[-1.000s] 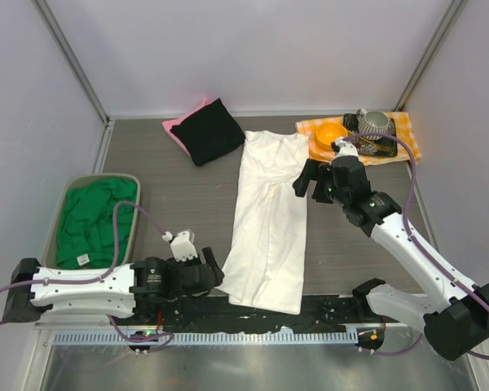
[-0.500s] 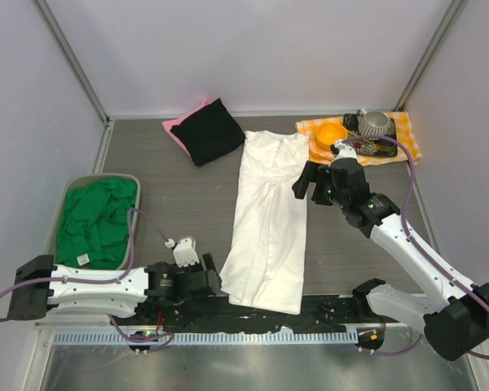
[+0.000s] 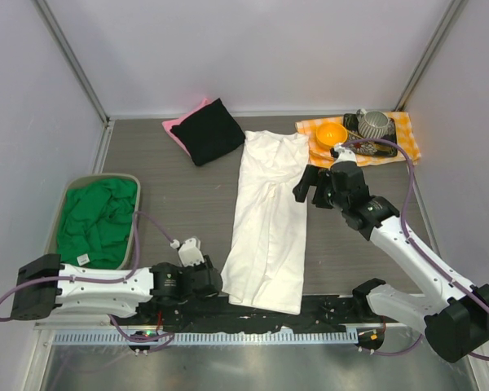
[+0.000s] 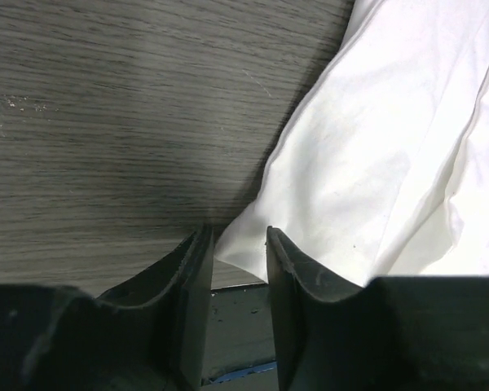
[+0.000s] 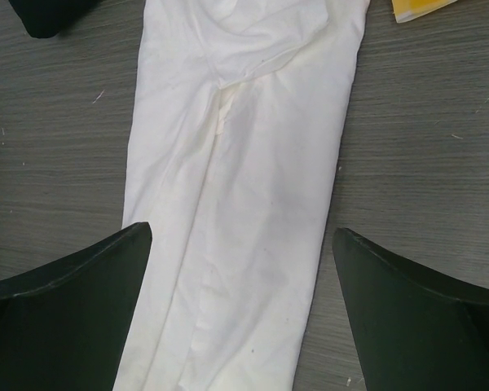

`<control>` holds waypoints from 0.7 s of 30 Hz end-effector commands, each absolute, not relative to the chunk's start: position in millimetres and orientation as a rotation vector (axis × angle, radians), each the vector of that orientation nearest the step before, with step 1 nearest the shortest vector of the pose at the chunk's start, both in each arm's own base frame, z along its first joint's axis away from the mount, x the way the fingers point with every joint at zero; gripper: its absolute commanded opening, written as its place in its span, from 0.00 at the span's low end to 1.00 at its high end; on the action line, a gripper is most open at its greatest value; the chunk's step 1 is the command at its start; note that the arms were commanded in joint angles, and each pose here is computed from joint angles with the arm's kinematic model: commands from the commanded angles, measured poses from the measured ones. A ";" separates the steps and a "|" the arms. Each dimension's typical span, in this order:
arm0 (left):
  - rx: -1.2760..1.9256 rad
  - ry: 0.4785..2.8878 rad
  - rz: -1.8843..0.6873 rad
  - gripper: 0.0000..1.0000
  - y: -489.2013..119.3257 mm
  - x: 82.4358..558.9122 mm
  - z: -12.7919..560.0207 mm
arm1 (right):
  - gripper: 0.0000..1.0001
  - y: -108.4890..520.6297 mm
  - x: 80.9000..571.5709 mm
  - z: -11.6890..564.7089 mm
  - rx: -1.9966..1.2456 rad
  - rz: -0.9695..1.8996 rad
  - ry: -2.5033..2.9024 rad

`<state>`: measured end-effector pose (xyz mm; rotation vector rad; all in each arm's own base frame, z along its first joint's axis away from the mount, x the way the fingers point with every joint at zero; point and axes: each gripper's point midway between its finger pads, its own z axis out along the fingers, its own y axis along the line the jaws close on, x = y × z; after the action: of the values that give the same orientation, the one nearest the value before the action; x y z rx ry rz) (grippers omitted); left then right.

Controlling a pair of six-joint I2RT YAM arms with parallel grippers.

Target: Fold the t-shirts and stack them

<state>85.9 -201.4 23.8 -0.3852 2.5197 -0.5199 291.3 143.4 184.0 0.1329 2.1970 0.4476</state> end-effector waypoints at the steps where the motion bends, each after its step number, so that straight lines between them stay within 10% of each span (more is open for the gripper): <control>1: -0.380 2.515 -0.521 0.32 -204.0 87.7 19.6 | 1.00 145.0 295.4 198.6 0.137 0.468 2.132; 10: -0.332 2.462 -0.483 0.01 -211.9 100.1 42.8 | 1.00 141.9 292.9 197.2 0.141 0.458 2.130; 21: -0.071 2.402 -0.449 0.00 -267.3 118.5 115.7 | 1.00 138.0 290.7 200.8 0.144 0.445 2.119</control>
<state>106.5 -249.4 93.5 -0.2050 2.4501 -0.5071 287.2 139.2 188.1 0.1398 2.1720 0.4457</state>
